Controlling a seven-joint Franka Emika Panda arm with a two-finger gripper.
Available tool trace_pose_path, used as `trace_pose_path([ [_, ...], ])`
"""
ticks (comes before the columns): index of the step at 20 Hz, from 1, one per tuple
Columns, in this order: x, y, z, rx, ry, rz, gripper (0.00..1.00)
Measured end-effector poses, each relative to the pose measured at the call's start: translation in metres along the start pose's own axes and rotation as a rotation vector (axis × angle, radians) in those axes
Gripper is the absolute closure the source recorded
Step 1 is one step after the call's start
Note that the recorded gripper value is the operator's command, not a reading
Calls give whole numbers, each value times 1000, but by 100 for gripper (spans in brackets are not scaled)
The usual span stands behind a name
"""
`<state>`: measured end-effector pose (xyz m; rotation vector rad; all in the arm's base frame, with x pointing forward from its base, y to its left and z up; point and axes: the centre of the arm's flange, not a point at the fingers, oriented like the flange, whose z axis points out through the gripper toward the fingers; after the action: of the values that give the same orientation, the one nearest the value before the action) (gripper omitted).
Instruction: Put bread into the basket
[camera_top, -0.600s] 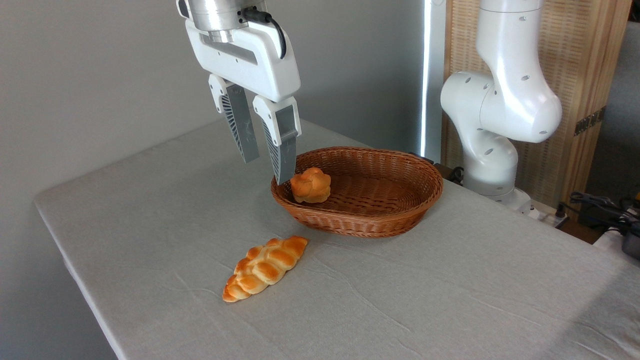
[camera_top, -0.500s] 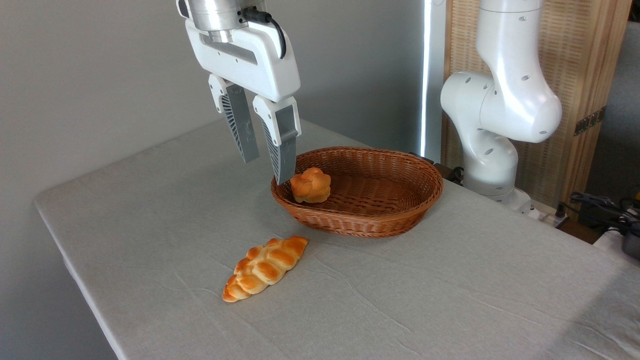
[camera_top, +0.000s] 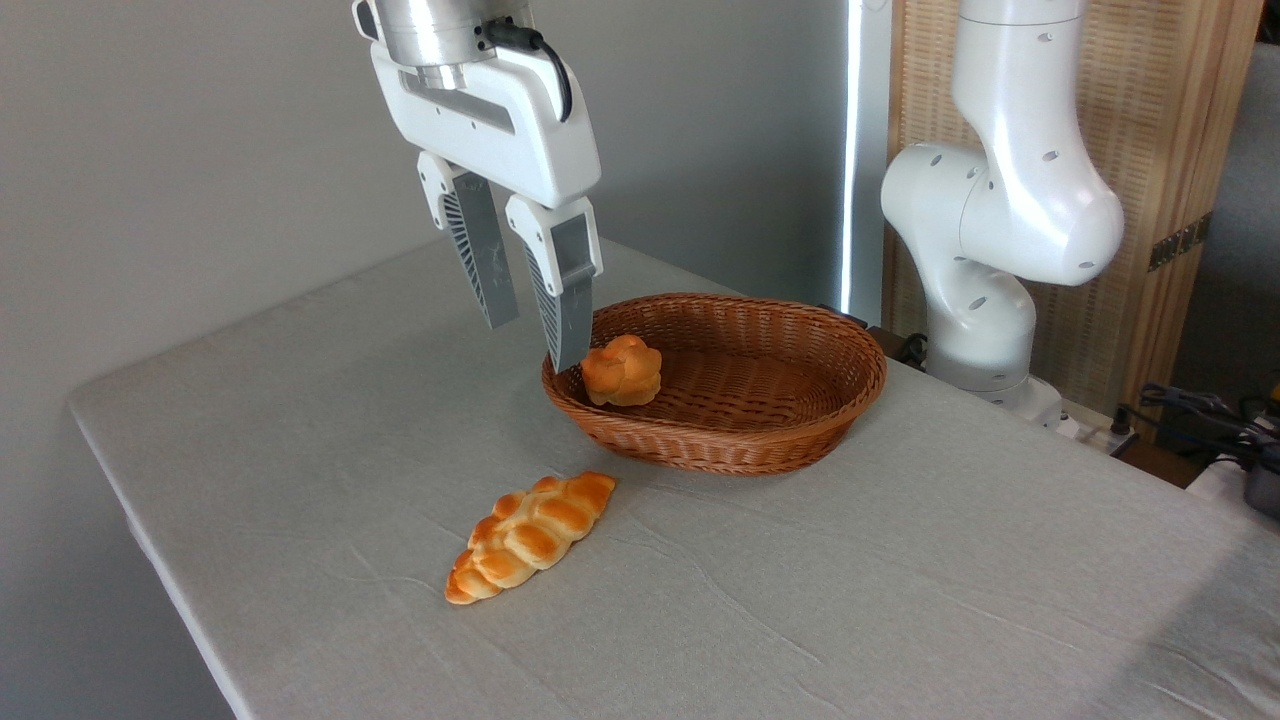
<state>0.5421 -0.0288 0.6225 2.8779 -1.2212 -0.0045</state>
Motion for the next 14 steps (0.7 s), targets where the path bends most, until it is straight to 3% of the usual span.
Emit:
trace_pose_path([
  [3, 9, -8, 26, 40, 43, 1, 0],
  [7, 9, -8, 72, 22, 24, -3, 0],
  [12, 9, -10, 142, 38, 76, -129, 0],
  [14, 7, -8, 155, 27, 72, -159, 0],
])
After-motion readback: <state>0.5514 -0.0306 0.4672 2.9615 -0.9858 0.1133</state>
